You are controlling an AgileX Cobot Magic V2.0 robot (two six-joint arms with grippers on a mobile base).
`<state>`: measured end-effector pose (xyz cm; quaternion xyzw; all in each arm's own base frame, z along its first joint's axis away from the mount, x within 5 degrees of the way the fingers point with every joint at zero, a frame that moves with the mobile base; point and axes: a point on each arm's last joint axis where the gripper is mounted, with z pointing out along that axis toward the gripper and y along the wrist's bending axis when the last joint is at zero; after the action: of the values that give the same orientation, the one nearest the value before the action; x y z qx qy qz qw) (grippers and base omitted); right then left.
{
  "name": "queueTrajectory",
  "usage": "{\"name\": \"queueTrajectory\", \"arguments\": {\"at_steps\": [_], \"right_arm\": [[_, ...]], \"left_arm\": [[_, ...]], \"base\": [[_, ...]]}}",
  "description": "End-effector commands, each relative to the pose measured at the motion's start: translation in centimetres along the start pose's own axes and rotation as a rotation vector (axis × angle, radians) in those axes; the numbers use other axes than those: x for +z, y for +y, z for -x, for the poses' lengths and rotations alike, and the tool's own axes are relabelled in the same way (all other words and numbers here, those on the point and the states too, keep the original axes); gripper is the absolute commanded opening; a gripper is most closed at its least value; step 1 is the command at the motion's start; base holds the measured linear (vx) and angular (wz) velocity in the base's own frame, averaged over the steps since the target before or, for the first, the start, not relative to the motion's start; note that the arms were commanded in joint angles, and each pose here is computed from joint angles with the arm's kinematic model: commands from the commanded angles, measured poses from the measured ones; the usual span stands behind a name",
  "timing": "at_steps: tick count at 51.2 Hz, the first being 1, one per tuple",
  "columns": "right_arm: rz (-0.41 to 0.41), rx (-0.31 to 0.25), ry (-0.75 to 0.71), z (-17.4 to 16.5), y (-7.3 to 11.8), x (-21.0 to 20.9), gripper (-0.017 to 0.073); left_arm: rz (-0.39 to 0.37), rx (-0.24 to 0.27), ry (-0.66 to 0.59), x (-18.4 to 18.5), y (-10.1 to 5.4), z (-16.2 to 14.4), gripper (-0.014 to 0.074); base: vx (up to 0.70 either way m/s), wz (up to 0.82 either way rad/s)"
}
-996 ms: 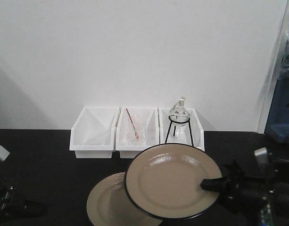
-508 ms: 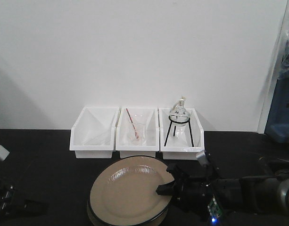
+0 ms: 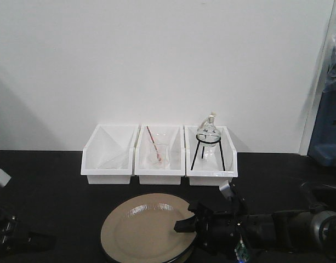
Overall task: Arrange circular plates on left workspace
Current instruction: 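Lower the held plate onto the first plate and open the right gripper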
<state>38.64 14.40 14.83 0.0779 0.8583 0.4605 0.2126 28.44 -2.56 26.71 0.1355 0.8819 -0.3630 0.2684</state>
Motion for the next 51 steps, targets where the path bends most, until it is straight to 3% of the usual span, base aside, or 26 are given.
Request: {"name": "queueTrajectory", "arguments": {"at_steps": [1, 8, 14, 27, 37, 42, 46, 51], "right_arm": [[0.129, -0.113, -0.072, 1.4, 3.4, -1.6, 0.0472], [0.122, -0.298, -0.100, 1.7, 4.0, -2.0, 0.0512], [0.093, -0.517, -0.148, 2.1, 4.9, -2.9, 0.0509], [-0.138, -0.821, -0.252, 3.5, 5.1, -4.4, 0.0509], [-0.233, -0.868, -0.261, 3.9, 4.5, -4.6, 0.0509], [-0.335, -0.909, -0.266, 4.3, 4.2, -5.2, 0.0463], [-0.448, -0.909, -0.314, 4.9, 4.6, -6.7, 0.0353], [-0.553, -0.857, -0.402, 4.9, 5.5, -9.3, 0.0153]], "left_arm": [[-0.037, 0.015, -0.074, -0.9, -1.5, 1.0, -0.0004], [-0.037, 0.015, -0.073, -0.9, -1.5, 1.0, -0.0004], [-0.036, 0.016, -0.071, -0.9, -1.5, 1.0, -0.0004], [-0.021, 0.029, -0.048, -0.9, -1.4, 0.7, -0.0004], [-0.020, 0.028, -0.046, -0.9, -1.4, 0.7, -0.0004], [-0.011, 0.028, -0.052, -0.9, -1.3, 0.8, -0.0004], [0.018, 0.051, -0.064, -0.9, -1.0, 0.9, -0.0001], [0.097, 0.096, -0.100, -1.4, -1.0, 1.0, -0.0001]], "base": [[0.00, 0.00], [0.00, 0.00], [0.00, 0.00], [0.00, 0.00], [0.00, 0.00], [0.00, 0.00], [0.00, 0.00], [0.00, 0.00]]}}
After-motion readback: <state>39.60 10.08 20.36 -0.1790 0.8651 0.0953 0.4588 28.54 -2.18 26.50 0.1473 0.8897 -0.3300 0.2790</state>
